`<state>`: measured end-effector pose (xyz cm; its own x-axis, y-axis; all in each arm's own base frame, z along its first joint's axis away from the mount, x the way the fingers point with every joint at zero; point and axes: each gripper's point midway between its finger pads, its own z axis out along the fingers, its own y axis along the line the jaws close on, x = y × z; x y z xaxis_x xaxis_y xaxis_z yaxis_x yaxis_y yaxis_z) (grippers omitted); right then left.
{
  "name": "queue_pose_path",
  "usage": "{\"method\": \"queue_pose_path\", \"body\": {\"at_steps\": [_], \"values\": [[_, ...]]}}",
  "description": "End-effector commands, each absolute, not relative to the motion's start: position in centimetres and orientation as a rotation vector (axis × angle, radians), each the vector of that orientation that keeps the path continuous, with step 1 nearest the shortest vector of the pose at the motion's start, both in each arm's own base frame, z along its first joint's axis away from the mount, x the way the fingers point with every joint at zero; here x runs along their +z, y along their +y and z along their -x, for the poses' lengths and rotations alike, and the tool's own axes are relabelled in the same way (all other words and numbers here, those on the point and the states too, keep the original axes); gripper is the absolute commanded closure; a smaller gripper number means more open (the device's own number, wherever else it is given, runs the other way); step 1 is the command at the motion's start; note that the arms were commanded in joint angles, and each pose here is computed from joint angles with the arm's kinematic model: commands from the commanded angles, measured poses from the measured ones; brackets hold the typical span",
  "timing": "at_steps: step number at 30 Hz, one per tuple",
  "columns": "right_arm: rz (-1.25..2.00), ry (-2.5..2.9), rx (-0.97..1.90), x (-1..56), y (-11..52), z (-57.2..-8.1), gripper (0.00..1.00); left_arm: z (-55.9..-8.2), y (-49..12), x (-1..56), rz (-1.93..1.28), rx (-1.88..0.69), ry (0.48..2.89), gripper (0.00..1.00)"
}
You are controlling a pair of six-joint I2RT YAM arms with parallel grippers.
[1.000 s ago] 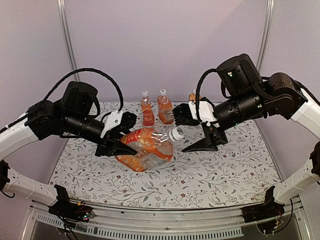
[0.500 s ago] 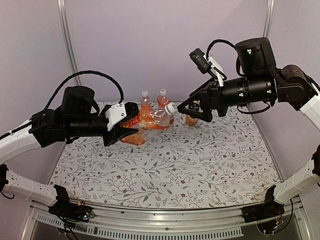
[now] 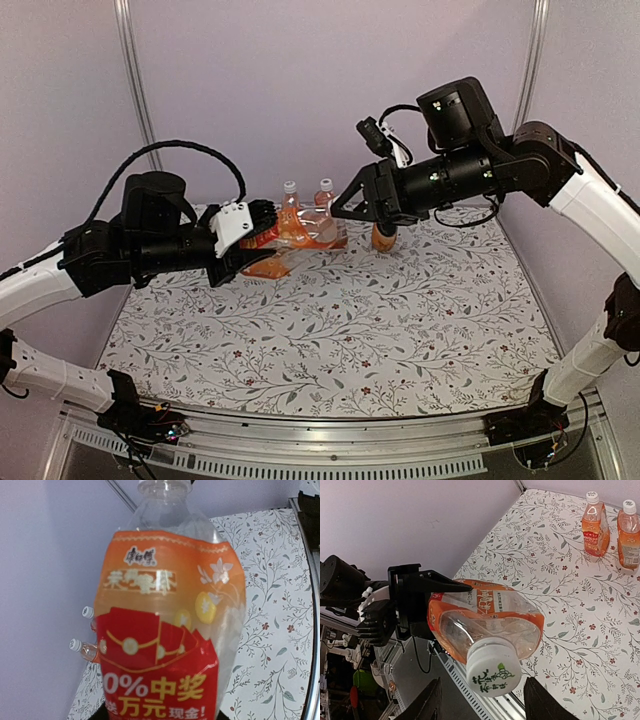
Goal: Unscrew the bottle caps
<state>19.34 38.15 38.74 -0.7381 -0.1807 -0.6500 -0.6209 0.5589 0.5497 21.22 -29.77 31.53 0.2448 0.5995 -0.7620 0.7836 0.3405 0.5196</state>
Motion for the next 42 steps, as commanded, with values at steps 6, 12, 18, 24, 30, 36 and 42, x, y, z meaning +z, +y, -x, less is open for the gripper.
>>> {"method": "queue_pose_path", "body": {"at_steps": [6,12,18,24,30,36,42], "values": [[0.674,2.228,1.124,39.2,39.4,-19.6,0.56,-20.4,-30.0,31.5,-1.360,-0.223,1.416,0.92],[0.660,2.230,1.078,38.6,39.3,-20.7,0.57,-20.1,-30.0,31.5,-1.371,-0.239,1.416,0.92],[0.664,2.214,1.045,38.8,38.8,-21.0,0.59,-19.9,-30.1,31.4,-1.384,-0.251,1.416,0.92],[0.665,2.206,1.022,39.1,37.9,-21.0,0.59,-19.8,-30.1,31.2,-1.390,-0.257,1.419,0.92],[0.689,2.219,1.035,38.8,38.0,-20.6,0.85,-19.7,-30.1,31.2,-1.392,-0.259,1.422,0.92],[0.942,2.220,1.081,37.4,38.6,-17.4,1.00,-19.0,-30.3,31.2,-1.399,-0.314,1.430,0.92],[1.507,1.864,0.991,36.1,38.0,-10.8,1.00,-12.0,-30.7,30.6,-1.658,-0.688,1.391,0.95]]}}
